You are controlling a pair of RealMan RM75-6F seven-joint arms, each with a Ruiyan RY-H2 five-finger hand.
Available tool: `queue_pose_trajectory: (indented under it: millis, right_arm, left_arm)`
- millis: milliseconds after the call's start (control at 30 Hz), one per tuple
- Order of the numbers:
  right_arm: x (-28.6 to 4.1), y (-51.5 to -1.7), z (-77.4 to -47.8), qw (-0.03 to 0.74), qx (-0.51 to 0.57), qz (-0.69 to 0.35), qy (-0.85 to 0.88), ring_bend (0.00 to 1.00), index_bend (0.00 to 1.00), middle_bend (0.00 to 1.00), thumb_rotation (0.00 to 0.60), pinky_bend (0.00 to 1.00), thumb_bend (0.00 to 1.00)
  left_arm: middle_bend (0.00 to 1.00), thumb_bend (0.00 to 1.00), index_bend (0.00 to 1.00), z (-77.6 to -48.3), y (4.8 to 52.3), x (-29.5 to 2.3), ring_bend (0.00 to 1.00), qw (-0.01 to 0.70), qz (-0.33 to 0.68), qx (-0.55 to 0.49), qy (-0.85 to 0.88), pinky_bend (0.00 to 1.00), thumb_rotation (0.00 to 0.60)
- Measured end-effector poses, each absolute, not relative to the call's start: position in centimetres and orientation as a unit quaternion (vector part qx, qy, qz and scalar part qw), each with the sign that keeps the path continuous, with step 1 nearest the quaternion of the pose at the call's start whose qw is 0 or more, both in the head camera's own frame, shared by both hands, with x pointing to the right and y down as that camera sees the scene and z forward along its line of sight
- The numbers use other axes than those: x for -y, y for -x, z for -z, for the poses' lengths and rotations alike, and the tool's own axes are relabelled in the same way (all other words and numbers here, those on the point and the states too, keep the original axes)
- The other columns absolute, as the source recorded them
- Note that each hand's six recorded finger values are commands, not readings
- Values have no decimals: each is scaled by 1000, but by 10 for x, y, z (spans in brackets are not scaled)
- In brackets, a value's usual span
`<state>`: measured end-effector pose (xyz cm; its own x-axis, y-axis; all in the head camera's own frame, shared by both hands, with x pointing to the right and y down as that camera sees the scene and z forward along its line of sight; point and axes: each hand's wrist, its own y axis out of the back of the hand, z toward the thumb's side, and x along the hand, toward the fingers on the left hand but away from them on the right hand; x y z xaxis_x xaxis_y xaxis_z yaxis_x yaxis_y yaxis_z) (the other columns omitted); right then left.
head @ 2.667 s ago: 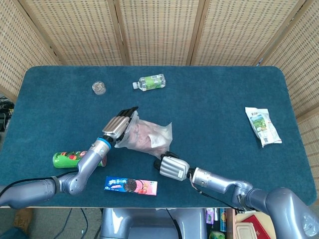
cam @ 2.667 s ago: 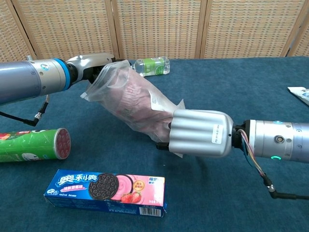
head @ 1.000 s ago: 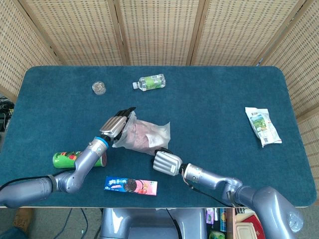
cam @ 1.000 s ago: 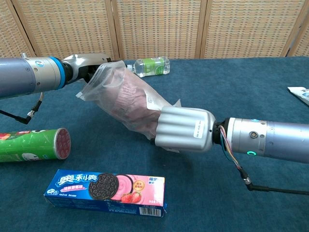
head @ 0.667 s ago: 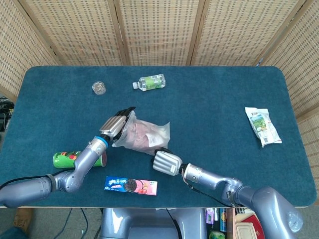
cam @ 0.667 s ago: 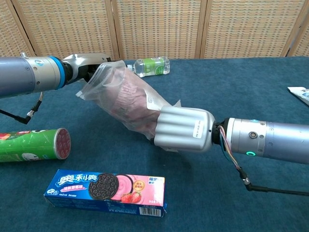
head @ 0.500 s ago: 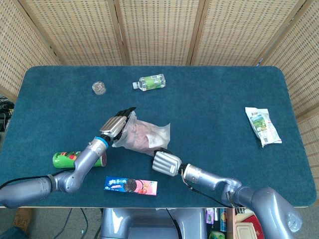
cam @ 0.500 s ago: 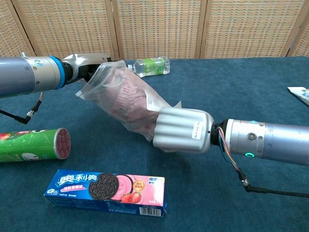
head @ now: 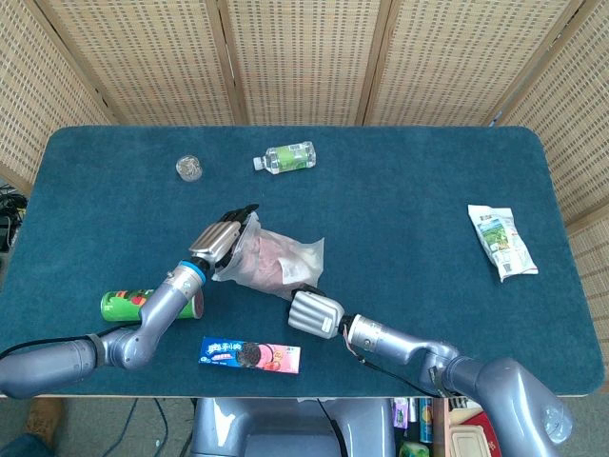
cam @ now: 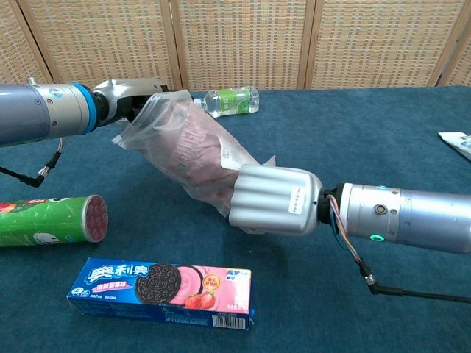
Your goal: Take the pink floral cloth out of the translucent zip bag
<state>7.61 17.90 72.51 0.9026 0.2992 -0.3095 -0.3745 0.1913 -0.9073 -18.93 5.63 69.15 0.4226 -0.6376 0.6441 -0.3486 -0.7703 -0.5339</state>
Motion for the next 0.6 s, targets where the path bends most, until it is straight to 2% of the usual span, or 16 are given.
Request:
queue_pose_trajectory:
  millis: [267,600]
  right_arm:
    - [-179,-76,-723,772,-26,-212,599,695,816,789,600,895,621]
    - [-177,-81,-720,775,-22,-210,596,714,860,817,600,903,730]
  left_arm:
    - [0,538,668,-692,190,-56,0,159,445,-302,828,0,600]
    - [0,538,668,-691,191,-55,0,158,439,-309,829,0,600]
